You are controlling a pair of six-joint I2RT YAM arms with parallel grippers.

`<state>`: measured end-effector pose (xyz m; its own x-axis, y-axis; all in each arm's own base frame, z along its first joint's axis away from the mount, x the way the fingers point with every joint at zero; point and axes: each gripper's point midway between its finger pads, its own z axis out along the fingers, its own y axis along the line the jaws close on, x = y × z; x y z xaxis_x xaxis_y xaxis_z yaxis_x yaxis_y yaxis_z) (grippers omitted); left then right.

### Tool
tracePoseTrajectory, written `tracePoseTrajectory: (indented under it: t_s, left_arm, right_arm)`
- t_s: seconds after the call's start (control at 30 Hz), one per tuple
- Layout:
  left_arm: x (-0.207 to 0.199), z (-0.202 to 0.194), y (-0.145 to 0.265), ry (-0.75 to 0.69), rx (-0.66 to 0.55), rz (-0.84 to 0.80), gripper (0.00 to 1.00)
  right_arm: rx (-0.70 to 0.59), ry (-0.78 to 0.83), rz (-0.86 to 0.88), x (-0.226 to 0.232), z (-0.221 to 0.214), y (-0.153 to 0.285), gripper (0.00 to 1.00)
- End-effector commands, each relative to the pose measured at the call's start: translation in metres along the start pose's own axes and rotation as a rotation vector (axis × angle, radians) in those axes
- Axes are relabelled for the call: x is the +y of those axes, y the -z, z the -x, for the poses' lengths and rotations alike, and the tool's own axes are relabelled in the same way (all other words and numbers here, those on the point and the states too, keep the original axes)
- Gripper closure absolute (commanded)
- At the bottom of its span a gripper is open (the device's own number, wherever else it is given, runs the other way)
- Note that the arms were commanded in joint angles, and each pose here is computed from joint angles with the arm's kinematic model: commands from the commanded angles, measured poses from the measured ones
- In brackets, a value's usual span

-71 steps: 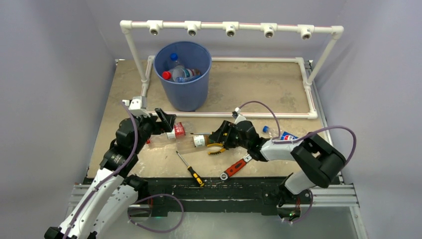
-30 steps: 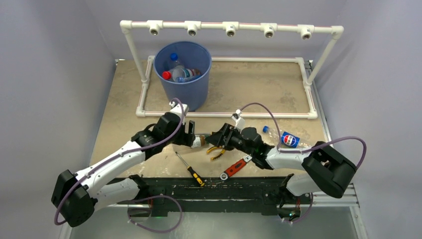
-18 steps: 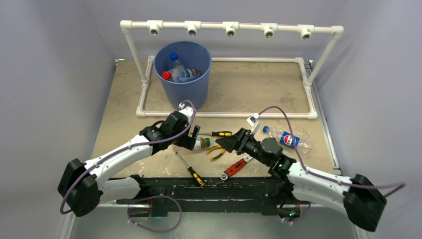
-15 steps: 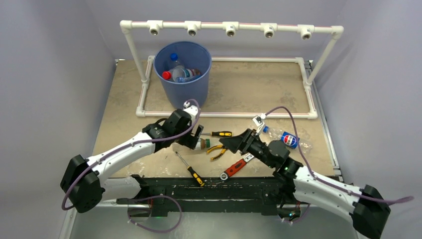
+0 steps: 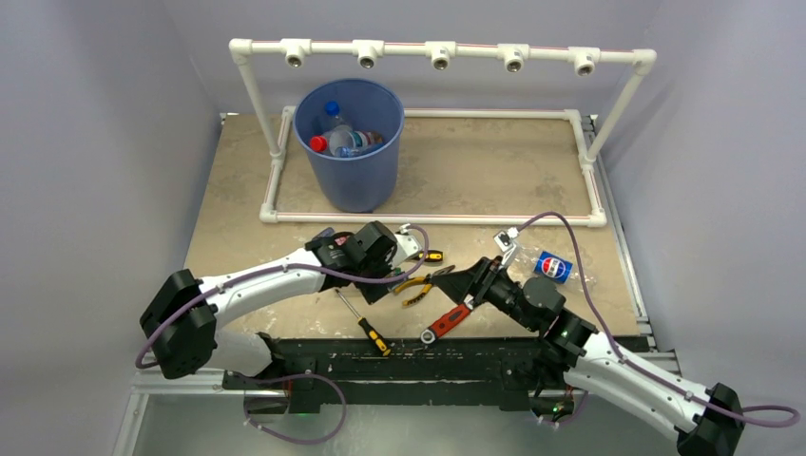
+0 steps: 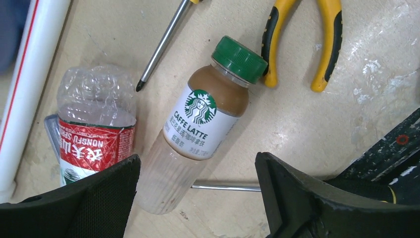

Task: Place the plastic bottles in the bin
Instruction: Pick up the plastic bottle at the center of the board.

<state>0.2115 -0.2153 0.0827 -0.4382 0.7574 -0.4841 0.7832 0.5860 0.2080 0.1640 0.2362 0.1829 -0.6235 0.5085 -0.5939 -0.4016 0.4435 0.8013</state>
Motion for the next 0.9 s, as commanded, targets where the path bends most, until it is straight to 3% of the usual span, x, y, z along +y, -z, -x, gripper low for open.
tracePoseTrajectory:
  t_s: [0.0, 0.4, 0.87]
  left_arm:
    - [0.010, 0.017, -0.003, -0.126, -0.045, 0.027, 0.14]
    - [-0.003, 0.029, -0.034, -0.211, -0.009, -0.044, 0.24]
    - [-0.028, 0.007, -0.054, -0.208, 0.031, -0.157, 0.37]
  right_arm:
    - [-0.012, 0.040, -0.012, -0.002, 0.003, 0.001, 0.19]
    - [-0.056, 0.069, 0.000, 0.014, 0.023, 0.015, 0.19]
    - [-0.104, 0.101, 0.006, 0.031, 0.045, 0.023, 0.18]
